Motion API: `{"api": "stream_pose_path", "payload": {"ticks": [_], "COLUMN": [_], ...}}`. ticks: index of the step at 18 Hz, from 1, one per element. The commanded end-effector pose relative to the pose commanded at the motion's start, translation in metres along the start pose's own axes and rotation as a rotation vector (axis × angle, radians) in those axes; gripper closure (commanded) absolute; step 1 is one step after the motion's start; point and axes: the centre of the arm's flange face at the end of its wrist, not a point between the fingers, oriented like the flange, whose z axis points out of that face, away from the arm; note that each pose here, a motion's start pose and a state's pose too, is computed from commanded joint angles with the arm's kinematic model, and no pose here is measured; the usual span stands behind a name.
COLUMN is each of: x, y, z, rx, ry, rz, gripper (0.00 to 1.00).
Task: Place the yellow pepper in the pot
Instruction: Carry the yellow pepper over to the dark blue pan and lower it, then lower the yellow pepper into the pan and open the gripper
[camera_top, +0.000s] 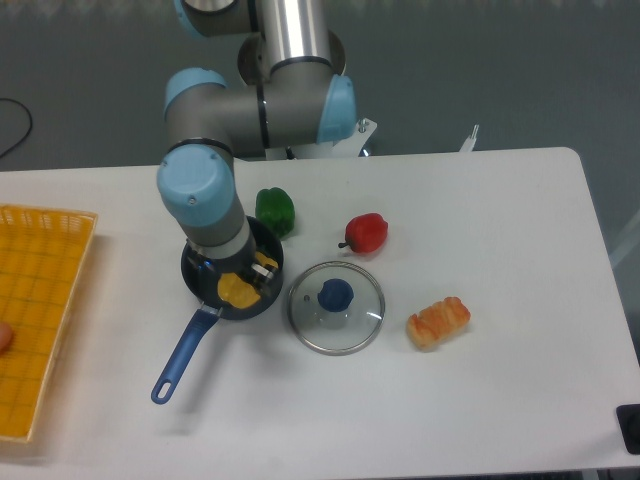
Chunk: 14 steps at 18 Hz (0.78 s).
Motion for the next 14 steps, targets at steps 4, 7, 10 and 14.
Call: {"api": "stream_pose_path", "payload": {"ticks": [4,7,10,14], "x": [0.021,0.027,0.039,0.041], "y": [-0.005,-0.006,-0.011,-0.013], "z": [0.018,0.019,0.026,0.036], "rx": [-0.050,-0.051,-0.064,-0.082], "ry": [-0.019,-0.018,-0.016,-0.011], "rz": [0.044,0.056,0.074,0.079], "gripper": [0.40,0.40,0.40,0.35]}}
